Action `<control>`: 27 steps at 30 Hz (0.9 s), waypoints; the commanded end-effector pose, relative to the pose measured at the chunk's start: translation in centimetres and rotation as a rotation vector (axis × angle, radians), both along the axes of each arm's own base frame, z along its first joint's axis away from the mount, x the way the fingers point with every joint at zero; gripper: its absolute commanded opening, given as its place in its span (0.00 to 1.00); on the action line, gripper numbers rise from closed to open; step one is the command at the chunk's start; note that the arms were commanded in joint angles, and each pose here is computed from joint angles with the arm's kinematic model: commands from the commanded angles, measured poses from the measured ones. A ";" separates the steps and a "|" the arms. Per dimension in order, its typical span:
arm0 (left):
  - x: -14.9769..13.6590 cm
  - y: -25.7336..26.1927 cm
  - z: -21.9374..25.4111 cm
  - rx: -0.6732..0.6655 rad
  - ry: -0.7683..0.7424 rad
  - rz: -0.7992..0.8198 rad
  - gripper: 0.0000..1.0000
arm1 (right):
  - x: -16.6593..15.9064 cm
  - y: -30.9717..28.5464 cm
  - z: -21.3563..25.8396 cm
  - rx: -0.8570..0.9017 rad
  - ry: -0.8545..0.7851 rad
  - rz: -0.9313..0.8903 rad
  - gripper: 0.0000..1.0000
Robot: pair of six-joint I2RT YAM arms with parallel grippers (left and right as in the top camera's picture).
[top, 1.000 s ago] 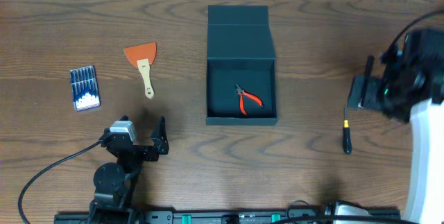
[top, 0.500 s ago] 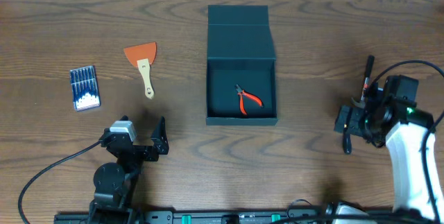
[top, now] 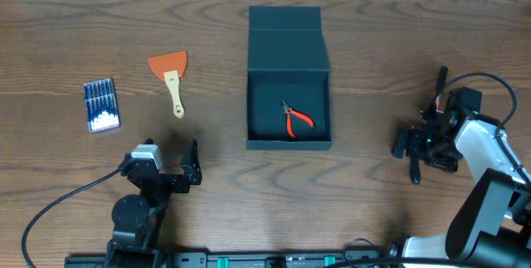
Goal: Pack container
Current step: 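Move the right gripper over the yellow-handled screwdriver, then lower the right gripper and grasp the screwdriver handle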
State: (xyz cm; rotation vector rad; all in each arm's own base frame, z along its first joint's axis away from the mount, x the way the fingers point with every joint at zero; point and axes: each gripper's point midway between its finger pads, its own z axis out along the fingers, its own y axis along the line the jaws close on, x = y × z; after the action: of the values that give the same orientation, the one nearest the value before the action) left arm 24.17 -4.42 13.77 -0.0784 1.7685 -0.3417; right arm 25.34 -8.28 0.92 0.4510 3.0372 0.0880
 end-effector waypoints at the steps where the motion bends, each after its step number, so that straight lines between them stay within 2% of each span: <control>1: -0.2 -0.2 -1.6 0.005 0.050 -0.010 0.99 | -0.2 -0.6 -0.5 -0.018 0.011 0.007 0.97; 5: -0.2 -0.2 -1.6 0.005 0.050 -0.010 0.99 | -0.7 -1.5 -0.7 -0.066 0.041 0.004 0.96; 20: -0.2 -0.2 -1.6 0.005 0.049 -0.010 0.99 | -1.4 -1.1 -2.7 -0.038 0.109 0.006 0.92; 23: -0.2 -0.2 -1.6 0.005 0.049 -0.010 0.99 | -1.3 -1.1 -2.7 -0.033 0.106 -0.005 0.87; 27: -0.2 -0.2 -1.6 0.005 0.049 -0.010 0.99 | -1.3 -0.9 -2.7 -0.023 0.103 -0.012 0.72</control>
State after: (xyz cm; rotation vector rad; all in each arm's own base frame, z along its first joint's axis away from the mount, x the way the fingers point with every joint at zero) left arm 24.17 -4.42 13.77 -0.0784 1.7685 -0.3417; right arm 24.82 -9.74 -0.65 0.4542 3.0971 -0.0353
